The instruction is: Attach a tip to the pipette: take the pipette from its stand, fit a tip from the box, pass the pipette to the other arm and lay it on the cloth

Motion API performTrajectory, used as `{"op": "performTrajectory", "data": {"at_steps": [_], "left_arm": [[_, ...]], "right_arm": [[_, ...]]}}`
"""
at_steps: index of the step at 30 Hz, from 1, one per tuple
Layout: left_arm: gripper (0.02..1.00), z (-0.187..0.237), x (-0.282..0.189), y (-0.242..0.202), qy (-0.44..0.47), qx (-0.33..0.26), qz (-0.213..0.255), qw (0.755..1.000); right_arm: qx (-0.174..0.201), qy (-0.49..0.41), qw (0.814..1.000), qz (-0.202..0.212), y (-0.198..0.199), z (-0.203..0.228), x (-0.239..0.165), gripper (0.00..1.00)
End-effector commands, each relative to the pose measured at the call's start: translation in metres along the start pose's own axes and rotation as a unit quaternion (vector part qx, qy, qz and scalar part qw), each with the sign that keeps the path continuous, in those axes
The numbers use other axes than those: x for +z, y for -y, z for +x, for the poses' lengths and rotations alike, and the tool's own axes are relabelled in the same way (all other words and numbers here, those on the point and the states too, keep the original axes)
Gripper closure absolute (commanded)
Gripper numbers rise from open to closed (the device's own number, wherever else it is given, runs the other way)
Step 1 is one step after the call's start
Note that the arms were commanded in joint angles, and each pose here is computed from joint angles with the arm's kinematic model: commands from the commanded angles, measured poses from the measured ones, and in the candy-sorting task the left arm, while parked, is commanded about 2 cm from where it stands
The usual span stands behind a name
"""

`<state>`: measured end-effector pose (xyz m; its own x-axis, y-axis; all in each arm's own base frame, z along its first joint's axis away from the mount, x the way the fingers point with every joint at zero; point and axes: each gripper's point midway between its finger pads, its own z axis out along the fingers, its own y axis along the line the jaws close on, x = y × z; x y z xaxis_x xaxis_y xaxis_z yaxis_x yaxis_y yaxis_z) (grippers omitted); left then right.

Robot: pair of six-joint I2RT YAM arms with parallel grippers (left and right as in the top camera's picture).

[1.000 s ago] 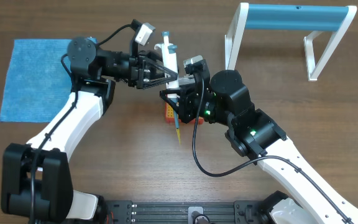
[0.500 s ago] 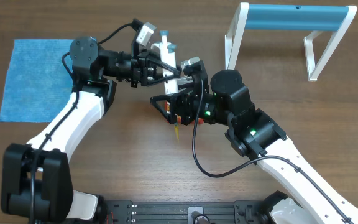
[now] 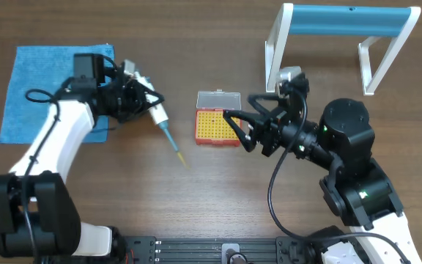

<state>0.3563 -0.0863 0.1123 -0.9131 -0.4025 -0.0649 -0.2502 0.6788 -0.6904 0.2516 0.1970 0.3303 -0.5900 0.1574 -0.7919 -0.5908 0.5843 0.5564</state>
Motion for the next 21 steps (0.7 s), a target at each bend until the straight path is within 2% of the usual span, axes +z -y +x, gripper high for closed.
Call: {"op": "performTrajectory", "data": {"at_steps": [1, 3, 5, 6, 8, 12, 14, 19, 21], "left_arm": [[0.993, -0.084, -0.13, -0.023, 0.133, 0.024, -0.132, 0.982], [0.993, -0.106, -0.191, -0.041, 0.149, 0.006, -0.166, 0.975], [0.993, -0.114, -0.214, -0.059, 0.134, -0.002, -0.2, 0.971], [0.996, -0.116, -0.225, -0.077, 0.102, -0.001, -0.242, 0.965], [0.993, -0.12, -0.247, -0.123, 0.027, 0.004, -0.372, 0.928], [0.993, -0.18, -0.217, -0.152, 0.055, 0.015, -0.372, 0.926], [0.993, -0.207, -0.19, -0.171, 0.048, 0.07, -0.378, 0.922], [0.993, -0.222, -0.127, -0.203, -0.033, 0.164, -0.403, 0.9], [0.991, -0.221, -0.115, -0.215, -0.049, 0.163, -0.414, 0.894]], "right_arm": [[0.024, -0.024, 0.996, 0.081, 0.036, 0.015, 0.003, 0.165], [0.041, -0.05, 0.993, 0.096, 0.051, 0.025, 0.015, 0.163], [0.052, -0.067, 0.991, 0.104, 0.061, 0.033, 0.024, 0.165], [0.062, -0.083, 0.988, 0.111, 0.07, 0.039, 0.032, 0.165], [0.084, -0.103, 0.984, 0.12, 0.084, 0.049, 0.045, 0.165], [0.108, -0.095, 0.982, 0.12, 0.103, 0.047, 0.073, 0.165], [0.123, -0.091, 0.981, 0.12, 0.109, 0.046, 0.083, 0.165], [0.152, -0.085, 0.978, 0.119, 0.112, 0.046, 0.091, 0.163], [0.158, -0.084, 0.977, 0.119, 0.113, 0.046, 0.091, 0.161]]}}
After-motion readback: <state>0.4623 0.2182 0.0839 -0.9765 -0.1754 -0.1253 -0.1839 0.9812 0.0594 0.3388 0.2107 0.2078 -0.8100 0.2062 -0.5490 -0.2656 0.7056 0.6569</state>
